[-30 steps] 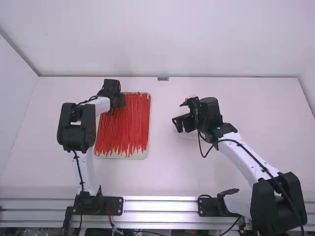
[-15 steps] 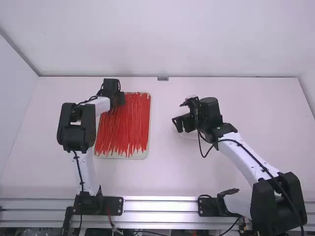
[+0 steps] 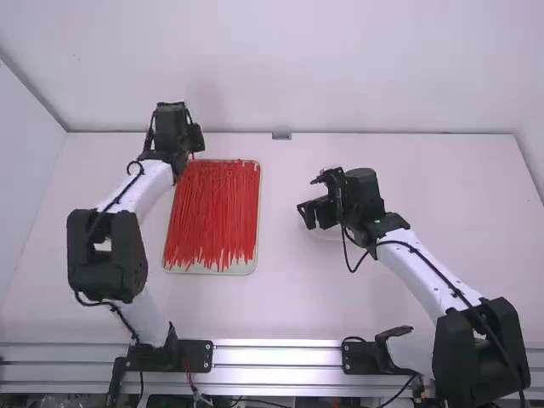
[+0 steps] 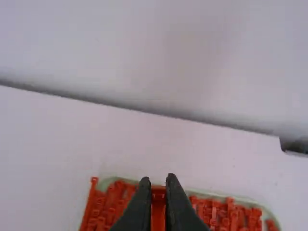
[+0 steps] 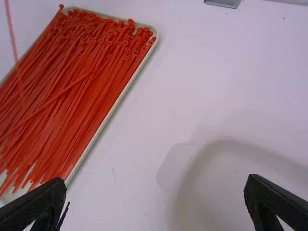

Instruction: Fasten the cable tie

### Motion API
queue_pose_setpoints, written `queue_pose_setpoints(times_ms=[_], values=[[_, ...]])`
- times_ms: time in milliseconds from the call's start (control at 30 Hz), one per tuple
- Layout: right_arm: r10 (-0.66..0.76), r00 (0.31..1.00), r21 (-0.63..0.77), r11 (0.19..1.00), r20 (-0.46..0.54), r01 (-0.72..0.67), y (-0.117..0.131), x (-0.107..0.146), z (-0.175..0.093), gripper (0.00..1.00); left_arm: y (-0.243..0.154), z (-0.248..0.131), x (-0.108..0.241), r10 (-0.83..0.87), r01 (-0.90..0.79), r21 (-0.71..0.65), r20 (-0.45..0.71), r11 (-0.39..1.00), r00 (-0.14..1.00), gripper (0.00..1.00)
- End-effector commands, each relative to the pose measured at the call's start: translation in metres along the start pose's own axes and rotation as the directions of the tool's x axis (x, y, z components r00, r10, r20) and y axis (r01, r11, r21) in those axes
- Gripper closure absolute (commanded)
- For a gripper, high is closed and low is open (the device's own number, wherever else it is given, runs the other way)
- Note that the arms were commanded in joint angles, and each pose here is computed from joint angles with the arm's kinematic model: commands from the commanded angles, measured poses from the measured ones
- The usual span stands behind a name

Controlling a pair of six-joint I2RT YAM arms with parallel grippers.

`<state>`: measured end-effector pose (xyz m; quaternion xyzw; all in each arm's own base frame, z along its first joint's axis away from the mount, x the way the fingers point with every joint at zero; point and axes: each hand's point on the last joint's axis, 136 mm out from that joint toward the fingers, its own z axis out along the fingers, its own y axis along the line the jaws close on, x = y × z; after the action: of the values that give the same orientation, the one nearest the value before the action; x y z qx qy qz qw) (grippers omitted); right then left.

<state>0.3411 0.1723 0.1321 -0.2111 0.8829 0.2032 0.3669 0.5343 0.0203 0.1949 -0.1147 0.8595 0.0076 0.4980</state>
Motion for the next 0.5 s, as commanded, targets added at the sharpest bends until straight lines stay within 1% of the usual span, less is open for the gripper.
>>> queue_pose_setpoints(times_ms=[0,133,233,300,467], values=[[-0.009,1.0,-0.003,1.0,0.028,0.009,0.003,-0.015,-0.003,0.01,0.008,-0.024,-0.029,-0.001,0.003,-0.037,0.069,0.999,0.998,0.98],[-0.007,1.0,-0.01,1.0,0.029,0.007,0.004,-0.015,-0.003,0.01,0.007,-0.046,-0.043,-0.01,0.013,-0.028,0.094,1.0,0.996,0.98],[-0.008,0.999,-0.011,1.0,0.033,0.008,0.004,-0.016,-0.003,0.01,0.006,-0.059,-0.045,-0.012,0.013,-0.017,0.084,1.0,0.996,0.98],[-0.009,0.999,-0.021,1.0,0.037,0.01,0.006,-0.017,-0.003,0.01,0.004,-0.065,-0.043,-0.01,0.01,-0.001,0.066,1.0,0.998,0.98],[-0.02,0.998,-0.108,0.994,0.068,0.027,0.021,-0.024,-0.004,0.01,-0.007,-0.077,-0.028,-0.002,0.002,0.078,-0.002,0.997,1.0,0.98]])
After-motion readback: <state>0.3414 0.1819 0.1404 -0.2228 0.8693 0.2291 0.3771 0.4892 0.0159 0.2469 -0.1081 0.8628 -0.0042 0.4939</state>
